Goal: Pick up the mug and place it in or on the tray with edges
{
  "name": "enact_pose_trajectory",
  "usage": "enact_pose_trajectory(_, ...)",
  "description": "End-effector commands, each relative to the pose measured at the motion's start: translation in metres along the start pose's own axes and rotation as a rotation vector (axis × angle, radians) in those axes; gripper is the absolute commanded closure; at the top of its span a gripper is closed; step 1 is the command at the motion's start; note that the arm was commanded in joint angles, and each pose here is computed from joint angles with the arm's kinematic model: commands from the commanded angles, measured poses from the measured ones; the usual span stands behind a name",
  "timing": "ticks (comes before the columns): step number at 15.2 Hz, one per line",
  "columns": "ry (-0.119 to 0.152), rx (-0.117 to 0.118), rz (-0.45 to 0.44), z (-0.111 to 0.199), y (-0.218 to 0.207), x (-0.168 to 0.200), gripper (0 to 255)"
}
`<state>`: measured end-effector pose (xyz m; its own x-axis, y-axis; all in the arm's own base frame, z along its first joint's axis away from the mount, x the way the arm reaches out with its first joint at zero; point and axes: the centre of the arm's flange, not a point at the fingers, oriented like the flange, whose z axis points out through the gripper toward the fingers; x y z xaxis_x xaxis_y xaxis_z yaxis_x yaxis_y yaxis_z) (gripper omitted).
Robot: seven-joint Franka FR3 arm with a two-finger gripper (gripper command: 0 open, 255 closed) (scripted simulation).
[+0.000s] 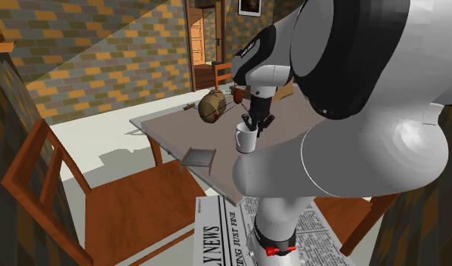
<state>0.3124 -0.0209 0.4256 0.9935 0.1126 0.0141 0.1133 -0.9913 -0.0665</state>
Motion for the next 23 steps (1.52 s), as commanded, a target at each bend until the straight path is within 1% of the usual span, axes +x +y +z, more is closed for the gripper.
enact_pose_trajectory(1, 0.000, 0.000, 0.000, -0.012, -0.001, 0.001, 255)
enact_pose_trajectory(7, 0.000, 0.000, 0.000, -0.043, -0.003, 0.001, 255)
enact_pose_trajectory(23, 0.000, 0.000, 0.000, -0.052, -0.208, 0.049, 255)
